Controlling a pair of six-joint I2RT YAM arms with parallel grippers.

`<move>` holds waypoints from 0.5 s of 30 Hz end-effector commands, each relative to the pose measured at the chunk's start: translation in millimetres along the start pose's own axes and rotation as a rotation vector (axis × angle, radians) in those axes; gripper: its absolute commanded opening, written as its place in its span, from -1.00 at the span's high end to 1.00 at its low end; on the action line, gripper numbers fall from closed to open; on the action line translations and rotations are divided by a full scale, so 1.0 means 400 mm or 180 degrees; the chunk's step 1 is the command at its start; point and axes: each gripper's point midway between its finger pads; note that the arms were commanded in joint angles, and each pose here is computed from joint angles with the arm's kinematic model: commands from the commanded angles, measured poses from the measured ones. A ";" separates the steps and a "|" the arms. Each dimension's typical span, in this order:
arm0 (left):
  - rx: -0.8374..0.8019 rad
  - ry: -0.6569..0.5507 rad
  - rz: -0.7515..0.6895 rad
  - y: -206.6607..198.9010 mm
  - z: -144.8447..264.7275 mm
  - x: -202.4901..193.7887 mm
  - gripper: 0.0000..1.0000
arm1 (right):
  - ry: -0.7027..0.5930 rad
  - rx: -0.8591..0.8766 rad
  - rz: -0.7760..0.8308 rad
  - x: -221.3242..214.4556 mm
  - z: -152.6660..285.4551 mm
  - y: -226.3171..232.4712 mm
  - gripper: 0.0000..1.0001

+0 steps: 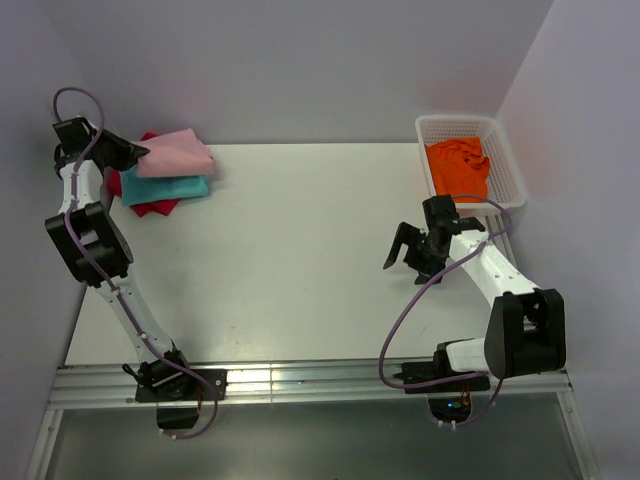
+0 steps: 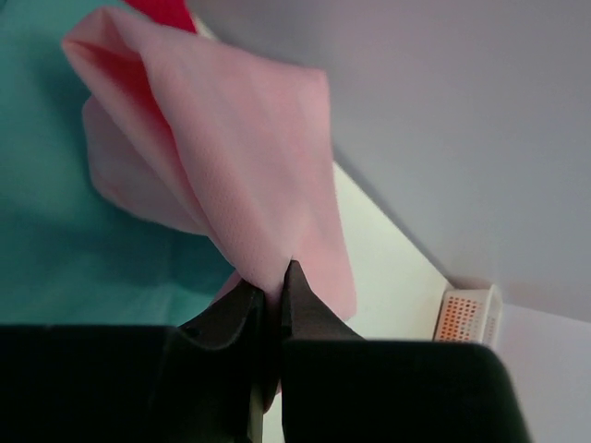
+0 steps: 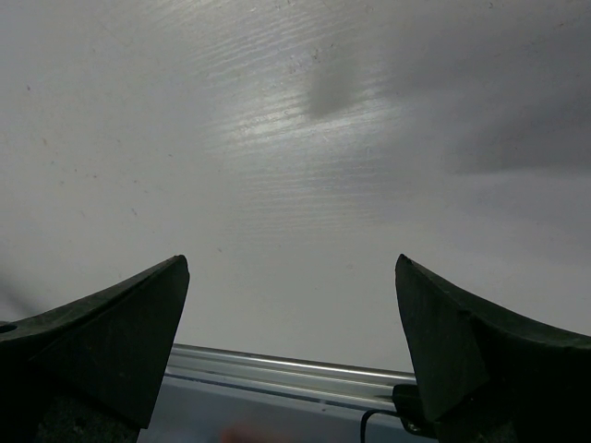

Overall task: Fold and stack the t-shirts
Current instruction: Neatly place the folded tshirt to the corner

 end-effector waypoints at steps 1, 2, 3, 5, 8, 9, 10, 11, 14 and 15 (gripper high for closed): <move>0.0124 -0.0015 -0.0212 0.015 0.057 -0.015 0.81 | -0.0083 0.0075 -0.0005 0.018 0.000 0.012 -1.00; 0.0189 0.0004 -0.0210 0.042 0.056 -0.022 0.58 | -0.0086 0.0081 -0.0019 0.020 0.000 0.014 -1.00; 0.0328 0.0052 -0.0127 0.094 0.055 -0.041 0.34 | -0.0084 0.0086 -0.0023 0.019 0.000 0.014 -1.00; 0.0455 0.0060 -0.0074 0.142 0.057 -0.055 -0.48 | -0.0099 0.0097 -0.0029 0.021 0.001 0.017 -1.00; 0.0733 0.0093 0.0020 0.224 0.057 -0.078 -0.83 | -0.0102 0.0104 -0.0033 0.024 0.002 0.019 -1.00; 0.0788 0.0113 0.0064 0.245 0.059 -0.087 -0.83 | -0.0099 0.0101 -0.0034 0.024 0.003 0.018 -1.00; 0.0797 0.0099 0.0064 0.245 0.067 -0.086 -0.83 | -0.0103 0.0103 -0.0023 0.024 0.005 0.020 -1.00; 0.0787 0.0058 0.0056 0.238 0.072 -0.082 -0.83 | -0.0127 0.0106 -0.0018 0.029 0.009 0.021 -1.00; 0.0683 -0.0046 0.0052 0.198 0.107 -0.079 -0.82 | -0.0157 0.0120 -0.0030 0.033 0.014 0.025 -1.00; 0.0637 -0.0047 0.0063 0.193 0.114 -0.087 -0.82 | -0.0162 0.0122 -0.0029 0.033 0.015 0.025 -1.00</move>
Point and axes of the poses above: each gripper's point midway between its finger pads, its own z axis back along the fingers, its own y axis along the line the jaws close on, x = y × z, and after that the axes turned 15 degrees about z, right-handed
